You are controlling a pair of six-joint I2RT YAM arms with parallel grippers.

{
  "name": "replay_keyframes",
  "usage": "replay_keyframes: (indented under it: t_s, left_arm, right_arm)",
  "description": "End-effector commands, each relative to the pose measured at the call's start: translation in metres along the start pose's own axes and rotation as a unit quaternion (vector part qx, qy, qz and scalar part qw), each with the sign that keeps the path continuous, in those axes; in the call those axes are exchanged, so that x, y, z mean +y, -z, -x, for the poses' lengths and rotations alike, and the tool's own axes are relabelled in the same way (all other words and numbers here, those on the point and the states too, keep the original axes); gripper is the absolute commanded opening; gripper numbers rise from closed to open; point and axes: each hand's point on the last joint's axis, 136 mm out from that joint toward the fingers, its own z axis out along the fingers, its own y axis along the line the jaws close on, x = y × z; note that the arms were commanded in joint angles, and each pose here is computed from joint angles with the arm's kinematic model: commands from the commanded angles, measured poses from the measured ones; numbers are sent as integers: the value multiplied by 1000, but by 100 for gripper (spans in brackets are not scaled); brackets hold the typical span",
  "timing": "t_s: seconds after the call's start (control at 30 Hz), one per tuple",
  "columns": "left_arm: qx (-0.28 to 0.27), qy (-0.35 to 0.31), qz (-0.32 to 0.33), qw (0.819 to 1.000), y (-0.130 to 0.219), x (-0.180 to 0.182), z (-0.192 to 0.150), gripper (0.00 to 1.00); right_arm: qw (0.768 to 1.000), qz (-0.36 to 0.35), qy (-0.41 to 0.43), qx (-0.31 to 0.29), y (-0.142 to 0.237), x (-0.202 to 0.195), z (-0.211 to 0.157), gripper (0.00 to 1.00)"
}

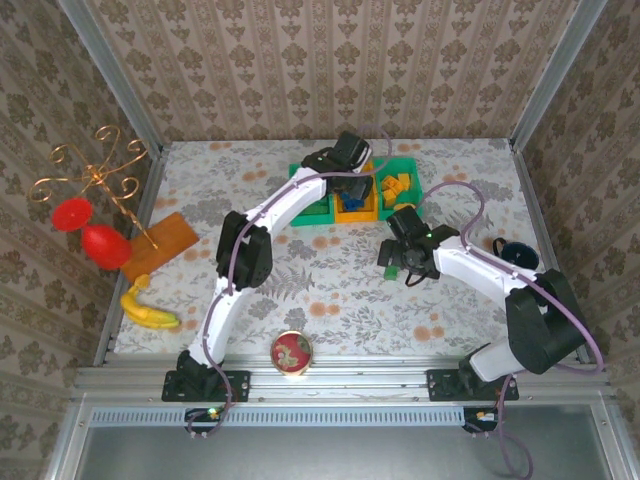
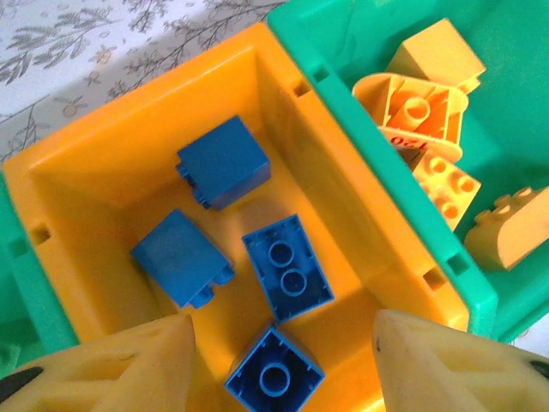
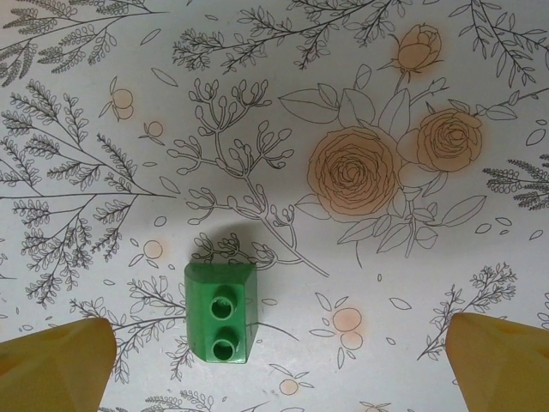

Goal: Sort the legos into containers by color
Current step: Place the lego in the container, then pick up the lego from the center of the table.

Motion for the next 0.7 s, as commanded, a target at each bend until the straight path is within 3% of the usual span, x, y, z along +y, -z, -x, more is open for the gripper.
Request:
replay_keyframes:
  t_s: [0.0,0.23,0.4,0.67]
  left_arm:
    - [-43,7,11,999,50,9,26,61]
    - [-84,22,32,996,87,19,24,78]
    - [-102,35,59,992,108,33,10,100]
    - [-121,67,100,985,132,54,-26,100]
  right_arm:
    - [1000,-5,-8,2,1,4,0,98]
    - [1000,4,-5,20,-8,11,-10,90]
    - [999,11,-2,32,-16,19,-14,82]
    - [998,11,11,55,-28,29,-21,75]
